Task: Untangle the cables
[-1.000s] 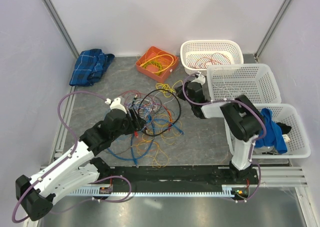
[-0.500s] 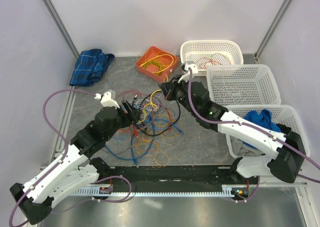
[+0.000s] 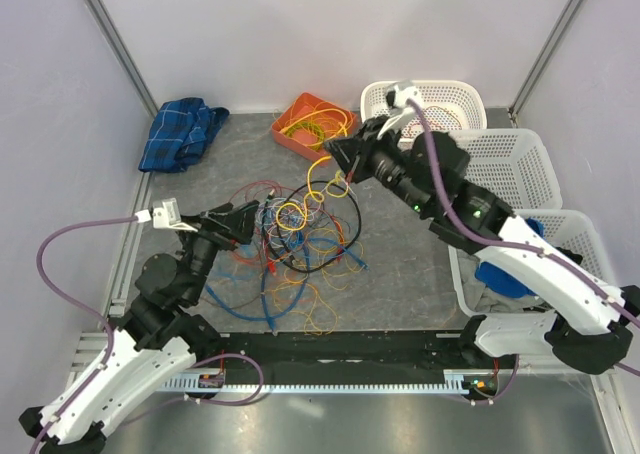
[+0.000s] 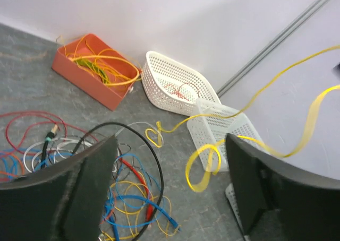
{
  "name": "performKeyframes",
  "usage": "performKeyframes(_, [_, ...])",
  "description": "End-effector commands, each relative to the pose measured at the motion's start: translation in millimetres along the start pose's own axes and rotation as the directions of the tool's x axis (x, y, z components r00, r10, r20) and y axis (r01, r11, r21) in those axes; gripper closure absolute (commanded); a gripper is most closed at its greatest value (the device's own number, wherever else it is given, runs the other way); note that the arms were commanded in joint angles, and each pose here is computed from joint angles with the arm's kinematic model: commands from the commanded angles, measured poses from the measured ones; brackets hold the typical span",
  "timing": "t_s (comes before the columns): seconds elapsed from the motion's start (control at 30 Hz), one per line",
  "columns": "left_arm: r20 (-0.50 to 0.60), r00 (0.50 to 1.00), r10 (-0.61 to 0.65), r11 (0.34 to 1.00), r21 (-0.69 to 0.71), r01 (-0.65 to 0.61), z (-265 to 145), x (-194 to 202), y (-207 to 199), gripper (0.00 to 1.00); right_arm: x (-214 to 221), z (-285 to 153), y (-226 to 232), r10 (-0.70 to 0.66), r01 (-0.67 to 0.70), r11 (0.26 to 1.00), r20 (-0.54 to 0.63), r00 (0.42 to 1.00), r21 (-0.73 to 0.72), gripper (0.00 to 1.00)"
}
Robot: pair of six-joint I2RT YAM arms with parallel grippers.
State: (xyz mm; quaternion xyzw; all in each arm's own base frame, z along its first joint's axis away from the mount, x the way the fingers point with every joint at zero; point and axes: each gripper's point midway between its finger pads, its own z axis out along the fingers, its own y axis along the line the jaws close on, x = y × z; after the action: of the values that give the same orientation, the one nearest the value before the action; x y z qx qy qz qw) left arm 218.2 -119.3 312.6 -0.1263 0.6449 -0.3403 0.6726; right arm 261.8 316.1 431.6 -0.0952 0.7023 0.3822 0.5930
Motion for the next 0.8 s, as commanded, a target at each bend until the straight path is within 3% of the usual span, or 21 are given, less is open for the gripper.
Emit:
performKeyframes(0.0, [0.061, 0.997, 0.047, 0.997, 0.062, -0.050, 10, -15, -17, 0.01, -57, -22, 34, -0.025, 0.030, 0.995, 0.052, 0.998, -0.095, 1.00])
performKeyframes(0.3, [-0.015, 0.999, 0.028, 0.990, 0.138, -0.026, 32, 4, -41, 0.00, -125, -47, 71, 0.019, 0.008, 0.981, 0.137, 0.990, -0.195, 1.00])
performKeyframes(0.5, [0.041, 0.999, -0.031, 0.967, 0.254, 0.019, 36, 6, -58, 0.00, -112, -43, 71, 0.032, -0.012, 0.980, 0.096, 0.995, -0.201, 1.00])
performKeyframes(0.77, [0.141, 0.989, -0.043, 0.977, 0.213, 0.012, 23, -25, -50, 0.01, -71, -29, 47, -0.009, 0.012, 0.992, 0.028, 1.000, -0.123, 1.00])
